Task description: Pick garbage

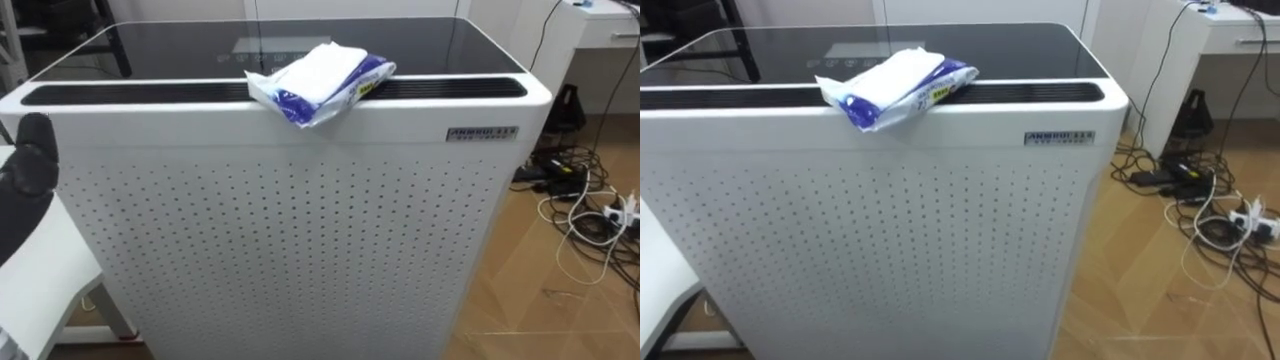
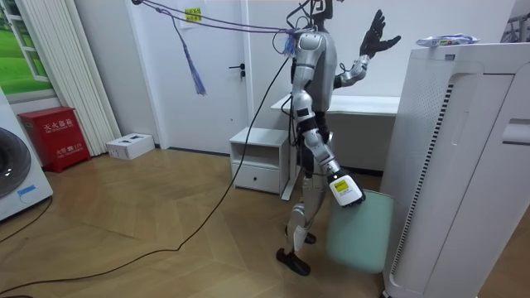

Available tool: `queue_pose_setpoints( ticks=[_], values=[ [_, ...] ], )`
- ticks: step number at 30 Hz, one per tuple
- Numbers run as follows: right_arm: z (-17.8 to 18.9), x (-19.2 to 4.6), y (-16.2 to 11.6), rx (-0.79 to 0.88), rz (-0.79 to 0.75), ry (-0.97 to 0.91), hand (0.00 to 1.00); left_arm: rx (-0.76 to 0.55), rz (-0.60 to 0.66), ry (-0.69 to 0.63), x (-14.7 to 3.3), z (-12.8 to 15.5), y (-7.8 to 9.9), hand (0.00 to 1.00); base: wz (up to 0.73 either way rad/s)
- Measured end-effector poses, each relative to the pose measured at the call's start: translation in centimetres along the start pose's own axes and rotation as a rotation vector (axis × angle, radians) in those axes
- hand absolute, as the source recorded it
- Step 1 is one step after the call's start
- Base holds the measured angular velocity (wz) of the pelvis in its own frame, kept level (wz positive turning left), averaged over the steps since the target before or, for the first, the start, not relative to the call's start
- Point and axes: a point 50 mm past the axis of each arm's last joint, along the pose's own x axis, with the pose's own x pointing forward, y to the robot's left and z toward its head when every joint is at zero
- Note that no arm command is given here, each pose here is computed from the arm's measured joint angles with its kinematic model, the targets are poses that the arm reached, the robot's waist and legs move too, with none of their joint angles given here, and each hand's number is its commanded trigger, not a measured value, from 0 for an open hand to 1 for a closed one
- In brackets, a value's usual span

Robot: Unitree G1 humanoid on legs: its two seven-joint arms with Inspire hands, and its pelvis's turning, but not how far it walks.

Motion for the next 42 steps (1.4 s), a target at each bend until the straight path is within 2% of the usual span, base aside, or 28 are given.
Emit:
queue_pose_setpoints(
  ticks=[11,19,34,42],
  values=[
    [0.2,0.1,0.3,-0.029,0.061,-0.006,1.00,-0.094,-0.109,-0.065,0.6,1.6,-2.0,0.00,-0.02],
    [0.7,0.4,-0.3,-0.098,0.090,-0.022,1.00,-0.131,-0.304,-0.121,-0.1,2.9,-3.7,0.00,-0.06],
    [0.6,0.4,-0.8,-0.109,0.081,-0.017,1.00,-0.079,-0.480,-0.215,0.0,3.1,-4.1,0.00,-0.03],
    [0.7,0.4,-0.8,-0.113,0.085,-0.021,1.00,-0.075,-0.515,-0.227,0.0,3.1,-4.2,0.00,-0.03]
  ],
)
